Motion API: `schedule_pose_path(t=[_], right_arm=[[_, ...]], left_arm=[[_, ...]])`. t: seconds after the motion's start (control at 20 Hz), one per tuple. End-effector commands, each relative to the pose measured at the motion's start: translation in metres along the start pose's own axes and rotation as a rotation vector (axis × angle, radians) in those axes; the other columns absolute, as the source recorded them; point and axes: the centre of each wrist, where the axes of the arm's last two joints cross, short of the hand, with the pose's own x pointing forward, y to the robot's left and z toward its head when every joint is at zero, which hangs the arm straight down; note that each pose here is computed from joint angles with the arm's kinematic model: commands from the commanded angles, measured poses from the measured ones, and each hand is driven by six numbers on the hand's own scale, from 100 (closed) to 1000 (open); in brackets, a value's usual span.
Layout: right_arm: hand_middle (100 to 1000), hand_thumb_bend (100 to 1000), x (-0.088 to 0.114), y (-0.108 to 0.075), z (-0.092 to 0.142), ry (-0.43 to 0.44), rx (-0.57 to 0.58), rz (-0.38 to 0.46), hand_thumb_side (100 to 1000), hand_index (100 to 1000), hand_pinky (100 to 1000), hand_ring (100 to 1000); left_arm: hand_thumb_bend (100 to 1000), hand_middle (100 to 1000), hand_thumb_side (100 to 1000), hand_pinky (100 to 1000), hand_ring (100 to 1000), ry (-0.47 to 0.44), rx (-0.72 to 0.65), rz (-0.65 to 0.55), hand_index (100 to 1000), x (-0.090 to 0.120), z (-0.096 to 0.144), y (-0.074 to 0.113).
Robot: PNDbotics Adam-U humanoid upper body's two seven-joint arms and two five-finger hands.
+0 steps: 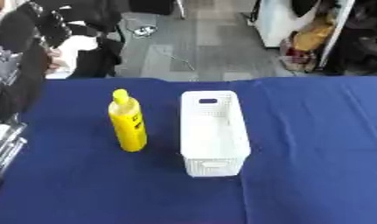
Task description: Pick up objects on the table and place them in the box.
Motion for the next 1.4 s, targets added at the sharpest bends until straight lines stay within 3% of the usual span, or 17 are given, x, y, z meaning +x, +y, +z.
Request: schedule_pose_path(t=[0.05, 0.35, 0.6, 0.8, 0.85, 1.4], right_arm=[[562, 100, 0.007, -0.002, -0.005, -0.022, 0.018, 0.021, 910, 876, 436, 546], [562, 100, 0.007, -0.002, -0.004, -0.015, 0.026, 0.022, 910, 876, 436, 546], [561, 100, 0.007, -0.002, -0.004, -0.009, 0.032, 0.022, 908, 877, 436, 545], [562, 100, 0.006, -0.002, -0.004, -0.007, 0.037, 0.021, 908, 877, 436, 546], [562, 100, 0.006, -0.001, -0.004, -0.006, 0.037, 0.021, 908, 877, 436, 546], [562, 100, 0.006, 0.000, -0.004, -0.006, 0.041, 0.014, 907, 877, 436, 546]], left_arm=[[484, 683, 960, 773, 679, -0.009, -0.070, -0.214, 873, 0.009, -0.009, 0.019], [514, 711, 968, 822, 695, 0.037, -0.213, -0.497, 871, 0.008, -0.017, 0.031], [580, 795, 969, 883, 781, 0.087, -0.377, -0.621, 913, 0.000, -0.022, 0.038], [669, 858, 966, 874, 823, 0.149, -0.480, -0.655, 940, -0.007, -0.027, 0.042], [657, 857, 969, 875, 822, 0.162, -0.489, -0.651, 939, -0.009, -0.027, 0.042], [814, 911, 1000, 859, 859, 0.260, -0.531, -0.499, 948, -0.029, -0.021, 0.038]])
